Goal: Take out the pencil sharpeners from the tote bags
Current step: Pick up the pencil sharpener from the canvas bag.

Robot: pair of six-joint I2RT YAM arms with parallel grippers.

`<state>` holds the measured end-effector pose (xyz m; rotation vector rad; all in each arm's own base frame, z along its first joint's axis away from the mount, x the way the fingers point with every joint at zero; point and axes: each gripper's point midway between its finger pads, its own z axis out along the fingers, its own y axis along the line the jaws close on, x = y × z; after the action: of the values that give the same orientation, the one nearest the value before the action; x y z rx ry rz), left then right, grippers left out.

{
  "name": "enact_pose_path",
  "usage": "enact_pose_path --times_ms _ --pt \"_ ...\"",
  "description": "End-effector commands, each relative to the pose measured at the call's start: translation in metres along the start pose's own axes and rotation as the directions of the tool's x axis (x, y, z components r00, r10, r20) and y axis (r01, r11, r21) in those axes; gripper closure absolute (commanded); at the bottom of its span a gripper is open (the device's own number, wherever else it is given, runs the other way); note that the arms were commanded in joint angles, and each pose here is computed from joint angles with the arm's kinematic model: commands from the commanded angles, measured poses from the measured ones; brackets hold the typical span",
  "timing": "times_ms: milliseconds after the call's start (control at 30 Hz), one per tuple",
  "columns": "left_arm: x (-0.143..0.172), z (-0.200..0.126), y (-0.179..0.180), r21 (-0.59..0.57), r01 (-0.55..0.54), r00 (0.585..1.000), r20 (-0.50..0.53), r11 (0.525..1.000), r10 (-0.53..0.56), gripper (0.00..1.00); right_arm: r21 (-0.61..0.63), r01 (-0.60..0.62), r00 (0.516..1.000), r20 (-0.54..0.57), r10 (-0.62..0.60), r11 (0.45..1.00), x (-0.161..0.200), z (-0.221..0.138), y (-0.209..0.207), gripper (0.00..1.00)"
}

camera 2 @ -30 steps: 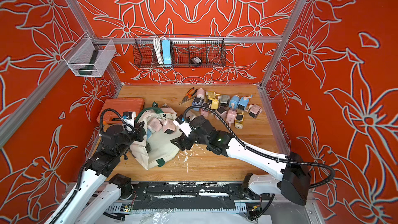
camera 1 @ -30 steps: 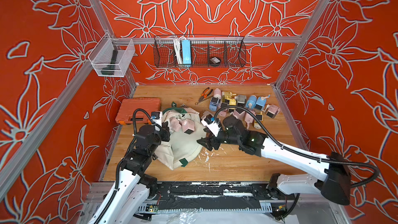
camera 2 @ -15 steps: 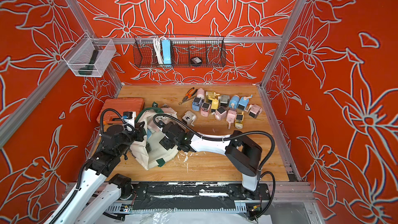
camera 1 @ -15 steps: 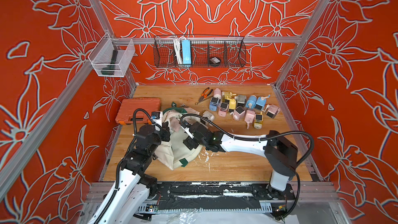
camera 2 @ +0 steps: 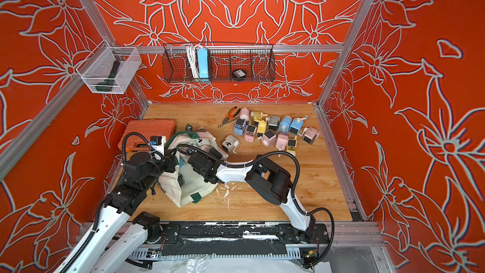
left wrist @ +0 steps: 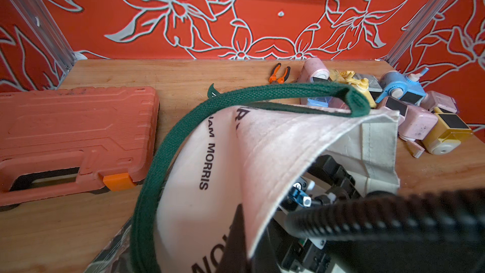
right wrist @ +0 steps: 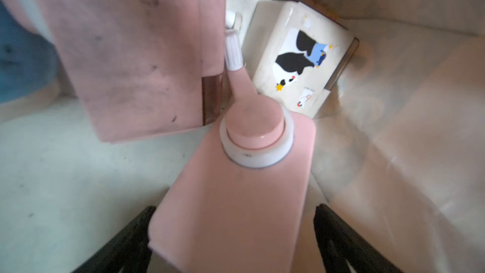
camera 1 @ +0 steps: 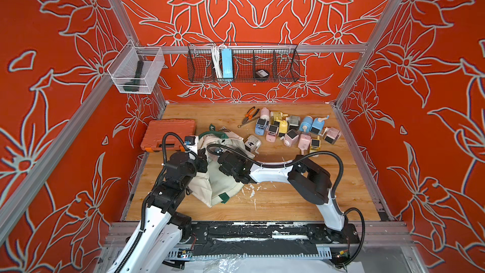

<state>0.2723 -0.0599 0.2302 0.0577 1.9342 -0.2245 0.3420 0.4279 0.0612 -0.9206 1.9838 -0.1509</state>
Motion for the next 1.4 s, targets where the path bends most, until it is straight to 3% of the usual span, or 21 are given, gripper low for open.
enact_pose_path --times_ms 0,133,333,533,767,1167,1367 --pt "-0.006 0.0 0.0 0.001 0.002 0.999 0.032 1.0 -0.002 1.0 0.1 -0.014 0.999 0.035 0.011 0.995 -0.009 0.008 -0.011 0.09" --pt "-0.006 -0.001 0.0 0.001 0.002 0.999 0.035 1.0 -0.002 1.0 0.108 -0.021 0.998 0.059 0.014 0.994 -0.011 0.013 -0.01 0.16" --pt "-0.006 -0.001 0.0 0.004 0.002 0.999 0.034 1.0 -0.002 1.0 0.036 -0.015 0.994 0.11 0.011 0.999 -0.018 0.004 -0.004 0.37" --pt "-0.007 -0.001 0.0 0.004 0.001 0.999 0.039 1.0 -0.002 1.0 -0.026 -0.057 0.987 0.152 0.06 0.998 -0.025 -0.021 -0.011 0.45" --pt "-0.008 -0.002 -0.001 0.01 0.002 0.999 0.042 1.0 -0.002 1.0 -0.19 -0.126 0.976 0.15 0.155 0.974 -0.024 -0.067 -0.014 0.52" --pt "-0.008 -0.003 -0.002 0.017 0.002 0.999 0.048 1.0 -0.003 1.0 -0.525 -0.176 0.966 0.07 0.248 0.833 -0.011 -0.147 0.008 0.57" --pt "-0.009 -0.004 -0.002 0.018 0.003 0.999 0.053 1.0 -0.004 1.0 -0.614 -0.182 0.96 0.059 0.274 0.768 0.003 -0.187 0.004 0.57"
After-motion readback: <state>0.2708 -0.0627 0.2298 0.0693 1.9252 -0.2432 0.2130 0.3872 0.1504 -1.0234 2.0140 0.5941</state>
